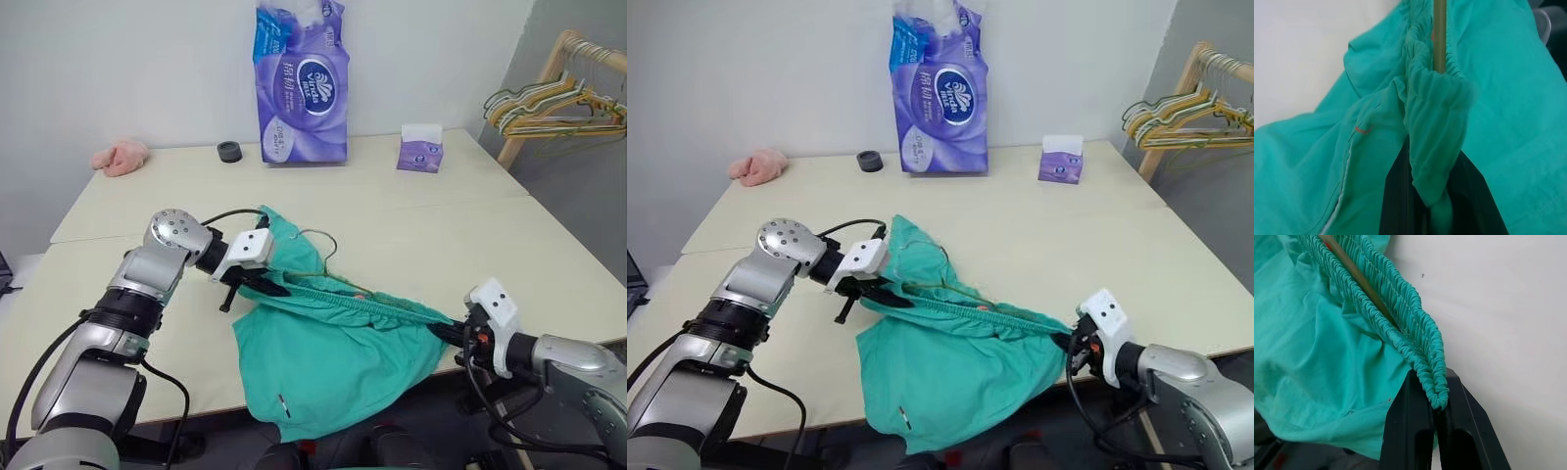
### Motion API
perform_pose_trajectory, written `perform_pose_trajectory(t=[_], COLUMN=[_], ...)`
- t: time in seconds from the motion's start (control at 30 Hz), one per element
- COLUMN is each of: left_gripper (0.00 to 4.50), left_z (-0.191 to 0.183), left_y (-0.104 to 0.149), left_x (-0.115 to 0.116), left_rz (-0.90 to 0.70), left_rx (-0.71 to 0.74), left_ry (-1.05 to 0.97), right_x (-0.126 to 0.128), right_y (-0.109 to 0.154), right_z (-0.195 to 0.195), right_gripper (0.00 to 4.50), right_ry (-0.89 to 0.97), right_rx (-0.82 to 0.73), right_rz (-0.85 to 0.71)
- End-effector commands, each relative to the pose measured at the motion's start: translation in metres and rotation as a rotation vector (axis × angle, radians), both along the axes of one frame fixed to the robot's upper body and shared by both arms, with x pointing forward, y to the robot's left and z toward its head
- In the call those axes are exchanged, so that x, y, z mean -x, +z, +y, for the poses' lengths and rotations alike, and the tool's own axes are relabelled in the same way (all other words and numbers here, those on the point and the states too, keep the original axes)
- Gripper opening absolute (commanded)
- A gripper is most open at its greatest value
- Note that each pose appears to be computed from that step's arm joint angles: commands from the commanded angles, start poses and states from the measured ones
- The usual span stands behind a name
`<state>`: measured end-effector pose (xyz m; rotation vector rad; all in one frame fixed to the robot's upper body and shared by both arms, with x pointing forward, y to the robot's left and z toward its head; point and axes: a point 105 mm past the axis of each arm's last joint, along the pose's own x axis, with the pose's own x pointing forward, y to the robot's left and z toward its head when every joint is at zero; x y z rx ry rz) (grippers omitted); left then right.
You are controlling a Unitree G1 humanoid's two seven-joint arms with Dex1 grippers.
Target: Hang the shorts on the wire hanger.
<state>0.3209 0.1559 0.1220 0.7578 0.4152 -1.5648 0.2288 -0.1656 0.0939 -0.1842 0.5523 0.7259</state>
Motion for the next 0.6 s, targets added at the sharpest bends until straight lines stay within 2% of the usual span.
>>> perform_pose_trajectory(t=[0.03,0.23,0.4,0.6], left_gripper=[0.00,0.00,0.00,0.00], left_z=[0.005,-0.018,-0.033,-0.040], left_y=[0.008,0.008,0.003,-0.009], left_x=[-0.010,-0.017,-0.016,-0.014], left_rz=[-0.084,-0.191,-0.230,-0.247], left_rx=[-0.030,-0.018,-0.009,-0.011], left_ry=[0.028,0.010,0.004,0.023], right_x=[-0.002,-0.016,-0.022,-0.028], right_y=[0.014,0.047,0.053,0.055], right_z=[-0.003,0.011,0.031,0.058], right_gripper=[0.03,0.03,0.03,0.03], right_ry=[0.053,0.246,0.356,0.442], right_rx=[0.095,0.247,0.302,0.299], right_rz=[-0.049,-0.132,-0.167,-0.207])
